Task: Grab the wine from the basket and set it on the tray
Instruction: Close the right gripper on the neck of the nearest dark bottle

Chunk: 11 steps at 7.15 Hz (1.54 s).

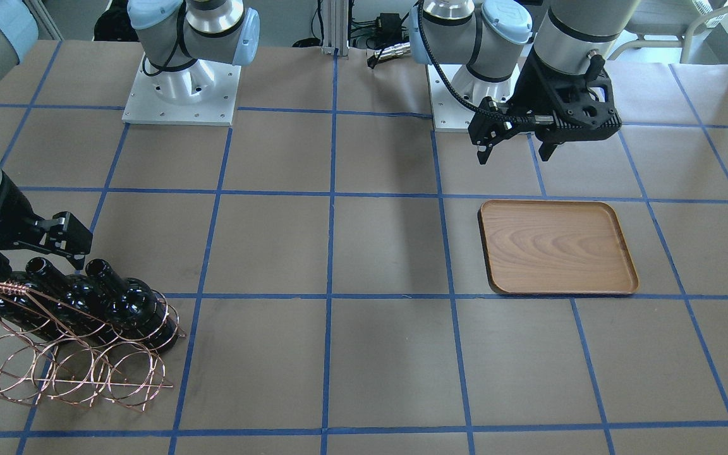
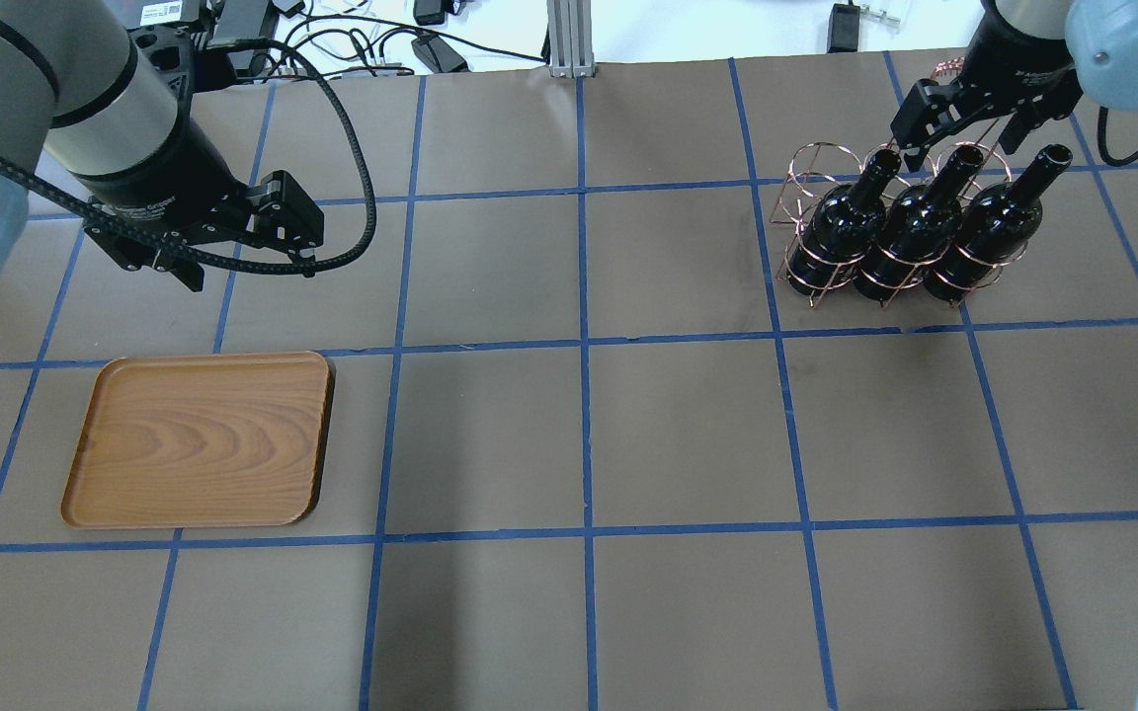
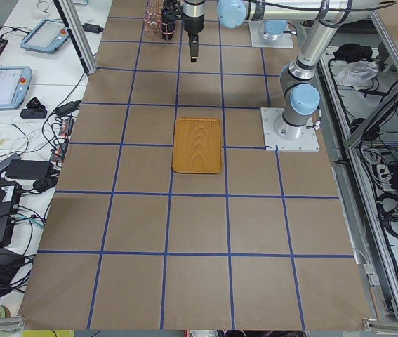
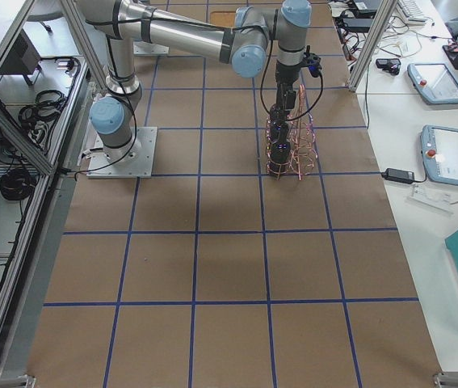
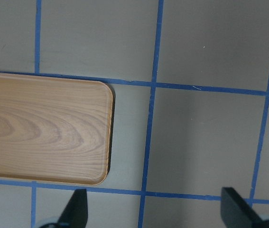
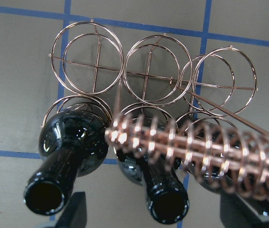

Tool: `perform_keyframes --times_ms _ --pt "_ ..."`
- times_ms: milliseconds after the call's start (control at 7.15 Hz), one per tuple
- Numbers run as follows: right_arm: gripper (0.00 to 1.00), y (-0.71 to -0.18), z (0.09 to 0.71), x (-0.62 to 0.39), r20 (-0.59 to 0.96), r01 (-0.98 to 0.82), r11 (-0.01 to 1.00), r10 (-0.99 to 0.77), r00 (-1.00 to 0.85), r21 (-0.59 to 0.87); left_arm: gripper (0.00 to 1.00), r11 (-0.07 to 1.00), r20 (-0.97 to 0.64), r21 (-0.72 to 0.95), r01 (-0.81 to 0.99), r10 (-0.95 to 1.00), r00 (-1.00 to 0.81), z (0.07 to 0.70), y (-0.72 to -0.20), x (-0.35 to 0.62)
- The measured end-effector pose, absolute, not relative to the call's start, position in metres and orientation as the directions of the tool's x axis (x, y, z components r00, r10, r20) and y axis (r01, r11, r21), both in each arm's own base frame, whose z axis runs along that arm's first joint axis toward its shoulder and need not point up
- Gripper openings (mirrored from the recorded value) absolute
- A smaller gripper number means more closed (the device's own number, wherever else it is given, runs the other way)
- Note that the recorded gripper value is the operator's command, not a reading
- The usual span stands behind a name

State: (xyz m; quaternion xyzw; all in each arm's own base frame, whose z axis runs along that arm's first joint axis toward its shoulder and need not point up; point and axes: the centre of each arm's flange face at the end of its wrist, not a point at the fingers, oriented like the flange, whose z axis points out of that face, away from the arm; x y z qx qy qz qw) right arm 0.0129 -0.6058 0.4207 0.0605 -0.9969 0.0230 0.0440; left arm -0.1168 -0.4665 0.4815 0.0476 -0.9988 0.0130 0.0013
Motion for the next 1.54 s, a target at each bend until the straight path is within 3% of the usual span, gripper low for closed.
perform_keyframes --times_ms 140,699,839,1119,1538 --pt "0.88 -0.606 0.421 0.011 0.093 -0.124 0.991 -0.119 -0.989 -0.042 1.0 0.995 0.004 -0.027 -0.094 -0.094 -0.996 0.481 -0.467 -0.117" --pt "0.88 -0.607 0.415 -0.001 0.054 -0.117 0.992 -0.115 -0.992 -0.042 1.0 0.995 0.005 -0.028 -0.093 -0.092 -0.996 0.481 -0.467 -0.117" --pt "0.82 -0.607 0.414 -0.008 0.038 -0.095 0.994 -0.094 -0.995 -0.046 1.0 0.995 0.004 -0.026 -0.093 -0.092 -0.996 0.481 -0.466 -0.118" --pt "0.81 -0.605 0.41 -0.013 0.017 -0.048 0.998 -0.048 -0.999 -0.041 1.0 0.995 0.003 -0.025 -0.092 -0.092 -0.996 0.48 -0.466 -0.117" --pt "0.68 -0.602 0.401 -0.011 0.007 -0.002 1.0 -0.001 -1.0 -0.028 1.0 0.996 0.003 -0.018 -0.092 -0.092 -0.996 0.477 -0.465 -0.118"
